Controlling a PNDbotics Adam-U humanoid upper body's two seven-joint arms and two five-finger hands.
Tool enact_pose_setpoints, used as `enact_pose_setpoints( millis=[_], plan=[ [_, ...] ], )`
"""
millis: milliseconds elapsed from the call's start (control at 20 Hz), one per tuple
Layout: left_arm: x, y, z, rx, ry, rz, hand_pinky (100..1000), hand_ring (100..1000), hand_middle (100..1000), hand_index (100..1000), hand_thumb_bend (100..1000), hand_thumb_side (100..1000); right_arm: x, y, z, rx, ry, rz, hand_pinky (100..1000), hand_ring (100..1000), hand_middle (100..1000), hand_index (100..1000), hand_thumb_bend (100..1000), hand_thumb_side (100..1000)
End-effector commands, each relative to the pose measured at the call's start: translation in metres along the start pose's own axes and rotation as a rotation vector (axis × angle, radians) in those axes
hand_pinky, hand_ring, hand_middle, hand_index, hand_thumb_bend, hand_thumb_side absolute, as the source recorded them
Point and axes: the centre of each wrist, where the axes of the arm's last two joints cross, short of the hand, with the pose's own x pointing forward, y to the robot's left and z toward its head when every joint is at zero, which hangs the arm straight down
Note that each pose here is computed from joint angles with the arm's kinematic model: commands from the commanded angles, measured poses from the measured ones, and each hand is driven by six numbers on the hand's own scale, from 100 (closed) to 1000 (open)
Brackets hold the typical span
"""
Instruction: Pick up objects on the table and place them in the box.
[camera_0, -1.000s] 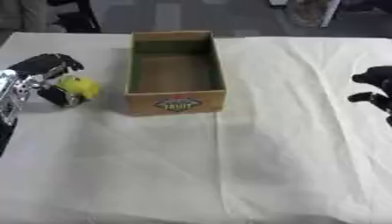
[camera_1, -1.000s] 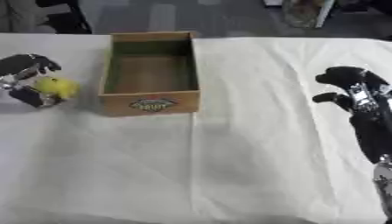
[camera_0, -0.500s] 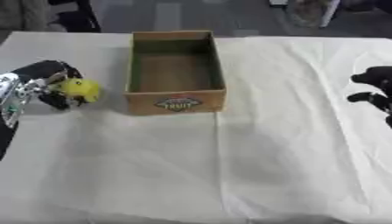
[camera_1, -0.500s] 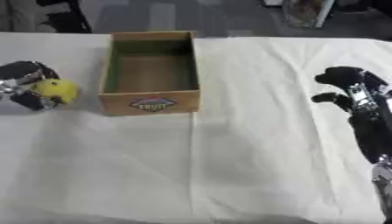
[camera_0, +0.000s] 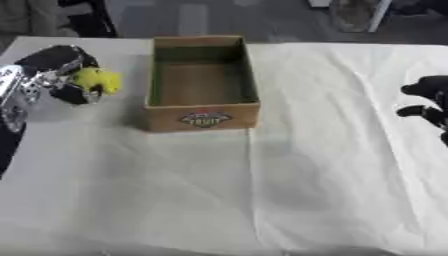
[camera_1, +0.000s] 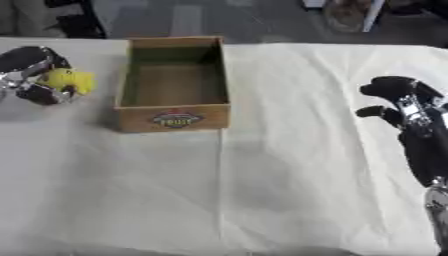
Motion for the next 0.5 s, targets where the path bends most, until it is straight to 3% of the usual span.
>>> enact_pose_setpoints(
  millis=[50, 250, 500],
  plan=[
    [0.014, 0.043, -0.003, 0.098, -0.078, -0.028, 642, 476, 426, 646, 100, 210, 0.006, -0.004, -0.003, 0.010, -0.015, 0.024, 624, 801, 648, 724, 100, 625],
    [0.045, 0.059, -0.019, 0.133, -0.177, 0.002, 643, 476, 423, 646, 100, 209, 0.005, -0.003, -0.003, 0.019, -0.011, 0.019, 624, 801, 648, 724, 100, 625],
    [0.080, 0.052, -0.040, 0.099, -0.258, 0.008, 649, 496, 448, 667, 100, 210, 0.005, 0.000, -0.005, 0.039, -0.012, 0.012, 624, 801, 649, 724, 100, 625]
  ],
)
